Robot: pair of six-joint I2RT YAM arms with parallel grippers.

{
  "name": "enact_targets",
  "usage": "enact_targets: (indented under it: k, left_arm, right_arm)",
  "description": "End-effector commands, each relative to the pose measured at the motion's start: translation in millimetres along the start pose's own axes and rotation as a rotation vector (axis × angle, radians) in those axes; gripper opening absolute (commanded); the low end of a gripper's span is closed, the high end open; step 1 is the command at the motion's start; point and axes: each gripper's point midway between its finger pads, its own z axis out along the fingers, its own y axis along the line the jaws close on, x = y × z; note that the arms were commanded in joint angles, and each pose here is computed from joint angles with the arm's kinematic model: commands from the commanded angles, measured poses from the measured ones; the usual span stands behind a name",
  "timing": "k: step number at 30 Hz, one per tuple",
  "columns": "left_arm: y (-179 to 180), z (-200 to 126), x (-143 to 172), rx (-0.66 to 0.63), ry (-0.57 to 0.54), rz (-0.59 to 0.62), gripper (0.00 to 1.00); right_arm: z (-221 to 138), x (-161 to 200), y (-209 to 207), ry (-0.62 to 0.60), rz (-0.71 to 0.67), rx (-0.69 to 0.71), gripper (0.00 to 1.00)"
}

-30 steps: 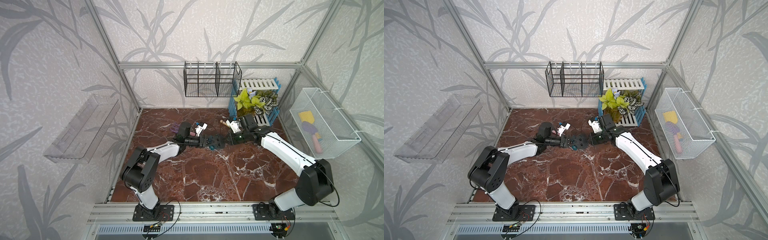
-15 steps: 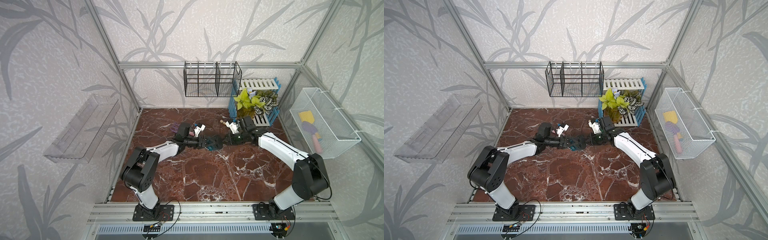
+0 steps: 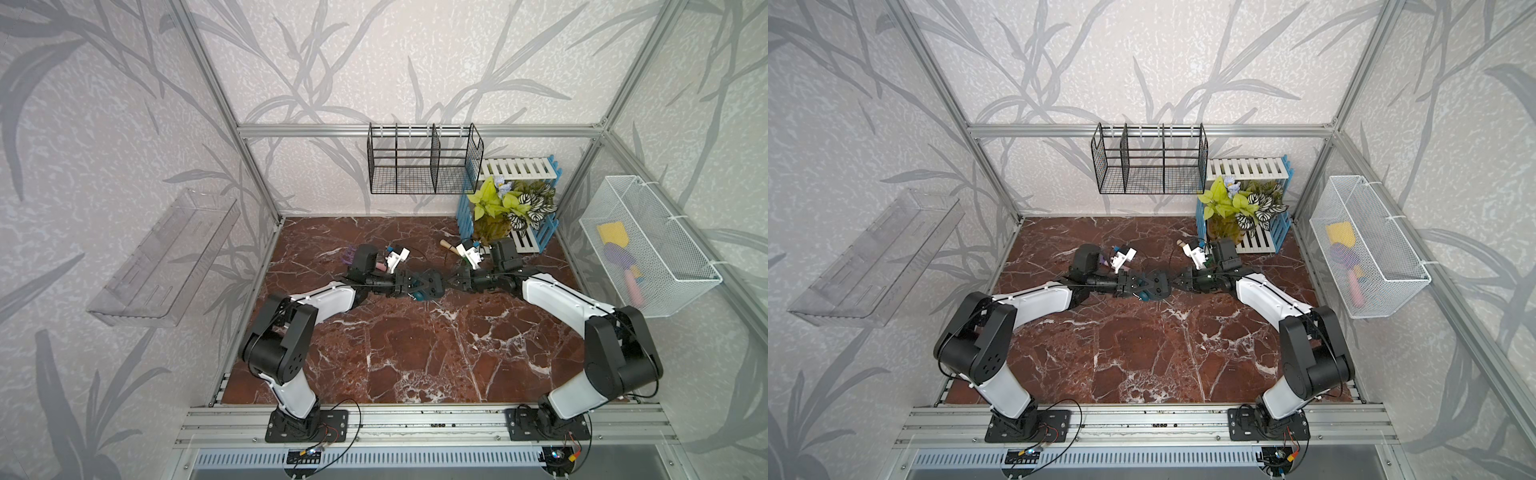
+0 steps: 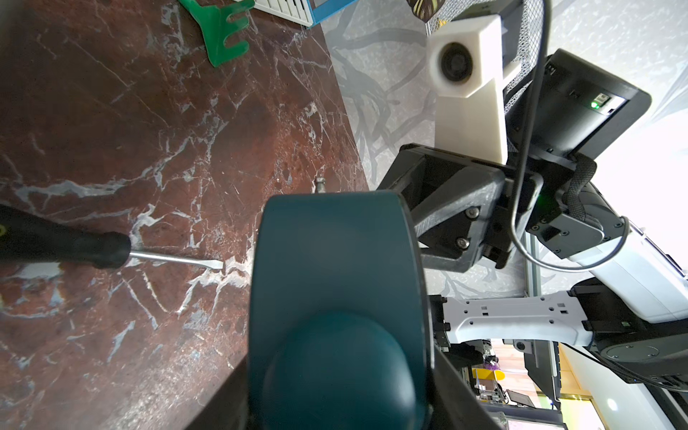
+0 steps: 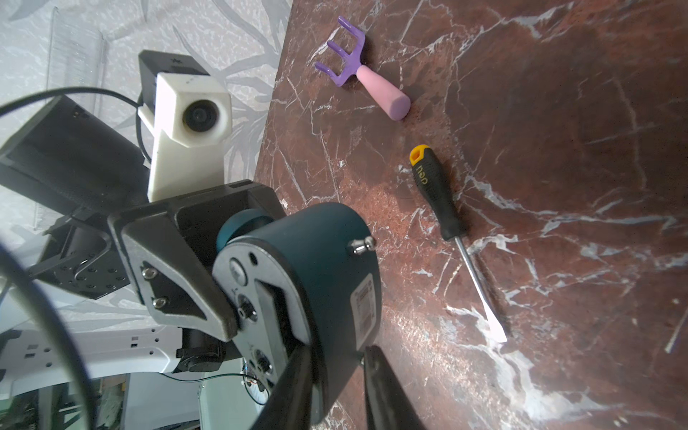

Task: Remove the battery from the alarm
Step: Remove the cover from the alarm.

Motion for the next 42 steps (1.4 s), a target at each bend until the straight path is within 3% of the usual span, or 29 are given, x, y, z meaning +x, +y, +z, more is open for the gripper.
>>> enact_targets:
  k: [1, 7, 14, 17, 20, 24, 26, 31, 37, 42]
  left_arm:
    - [-6.5, 2.6, -14.4, -0.006, -0.013, 0.075, 0.09]
    - [45.3, -9.5, -14.6, -0.211, -0.038, -0.017, 0.08]
    - [66.7, -34.7, -18.3, -0.38, -0.08, -0.026, 0.08]
    - [71.6, -61.9, -20.7, -0.601, -0.082, 0.071, 0.08]
    - [81.3, -97.0, -11.2, -0.903, -0.034, 0.187, 0.08]
    - [83.6, -126.5, 3.7, -1.188, 0.072, 0.327, 0.08]
    - [78.3, -135.3, 4.8, -1.286, 0.098, 0.398, 0.09]
    - [65.3, -155.8, -5.7, -1.388, 0.046, 0.452, 0.09]
    - [55.9, -168.2, -6.6, -1.379, -0.036, 0.406, 0.09]
    - [42.3, -220.5, -12.4, -1.378, -0.287, 0.241, 0.1]
  right_arm:
    - [-2.6, 1.1, 39.2, 0.012, -0.061, -0.151, 0.28]
    - [-0.1, 4.2, 29.0, 0.009, -0.036, -0.123, 0.3]
    - [-1.0, 3.3, -1.6, -0.028, 0.007, 0.012, 0.32]
    - [-14.8, 2.5, -28.3, -0.073, -0.019, 0.188, 0.33]
    - [-23.4, 3.0, -45.4, -0.088, -0.054, 0.305, 0.33]
    - [-11.9, 7.8, -50.2, 0.002, -0.137, 0.382, 0.35]
    - [5.6, 8.0, -48.6, 0.067, -0.238, 0.431, 0.44]
    - [50.1, -3.2, -60.5, 0.195, -0.383, 0.545, 0.49]
    - [101.0, -15.3, -67.8, 0.372, -0.535, 0.605, 0.51]
    - [127.6, -12.7, -74.5, 0.537, -0.556, 0.666, 0.56]
